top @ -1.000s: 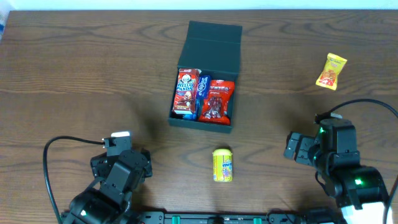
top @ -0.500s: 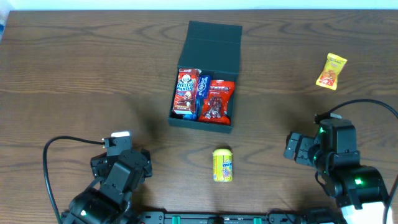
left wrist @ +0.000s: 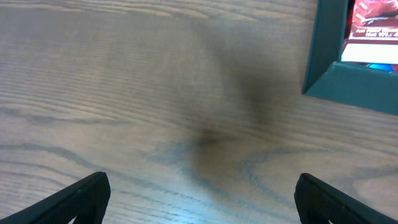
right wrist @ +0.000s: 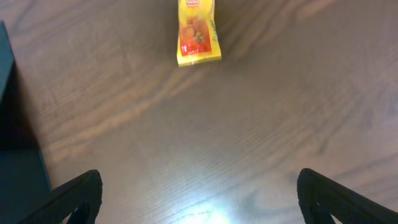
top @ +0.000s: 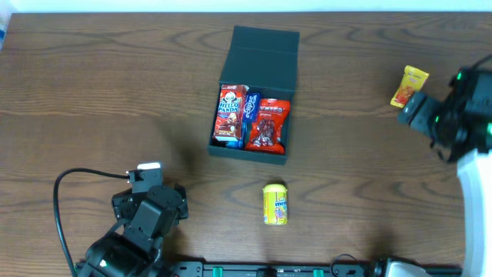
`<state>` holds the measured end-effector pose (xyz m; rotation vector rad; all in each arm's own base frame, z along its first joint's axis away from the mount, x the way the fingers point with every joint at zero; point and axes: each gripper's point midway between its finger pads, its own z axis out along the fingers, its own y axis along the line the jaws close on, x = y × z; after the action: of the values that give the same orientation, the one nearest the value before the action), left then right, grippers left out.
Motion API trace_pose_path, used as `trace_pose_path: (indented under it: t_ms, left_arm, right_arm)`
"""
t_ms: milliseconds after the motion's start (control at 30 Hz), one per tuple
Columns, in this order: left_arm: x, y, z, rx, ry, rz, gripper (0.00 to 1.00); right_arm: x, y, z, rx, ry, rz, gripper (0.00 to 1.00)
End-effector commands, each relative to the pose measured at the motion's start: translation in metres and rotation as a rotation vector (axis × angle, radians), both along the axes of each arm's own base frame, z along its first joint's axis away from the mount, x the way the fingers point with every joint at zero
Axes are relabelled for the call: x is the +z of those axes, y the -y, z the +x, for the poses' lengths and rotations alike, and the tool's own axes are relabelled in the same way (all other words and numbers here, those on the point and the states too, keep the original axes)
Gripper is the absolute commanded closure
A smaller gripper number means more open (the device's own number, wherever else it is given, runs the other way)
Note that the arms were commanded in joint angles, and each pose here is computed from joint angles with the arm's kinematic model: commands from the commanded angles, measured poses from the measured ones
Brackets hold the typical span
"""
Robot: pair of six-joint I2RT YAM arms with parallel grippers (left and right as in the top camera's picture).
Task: Pack container
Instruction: 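Move the right gripper to the yellow candy packet, then close the right gripper on the yellow Julie's packet and lift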
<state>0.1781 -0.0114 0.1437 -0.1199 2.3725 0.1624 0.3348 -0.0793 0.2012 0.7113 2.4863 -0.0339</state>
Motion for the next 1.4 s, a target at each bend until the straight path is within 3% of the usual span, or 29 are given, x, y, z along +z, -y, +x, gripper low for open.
trace_pose_path:
  t_ms: [0,267,433,800,1367]
  left_arm:
    - [0.001,-0.003,0.0,0.02,0.01,0.001,0.04]
    - [0.001,-0.003,0.0,0.02,0.01,0.001,0.04]
    - [0.001,-0.003,0.0,0.02,0.01,0.001,0.05]
    - [0.001,-0.003,0.0,0.02,0.01,0.001,0.04]
    - [0.001,-0.003,0.0,0.02,0.01,0.001,0.04]
  right_arm:
    - [0.003,0.018,0.027,0.028,-0.03,-0.039,0.01]
    - [-0.04,0.044,0.067,0.04,-0.174,0.033,0.01]
    - [-0.073,0.044,0.085,0.129,-0.171,0.143,0.01]
    - [-0.14,0.062,0.111,0.173,-0.211,0.14,0.01]
    - [-0.161,0.064,0.164,0.223,-0.176,0.141,0.01]
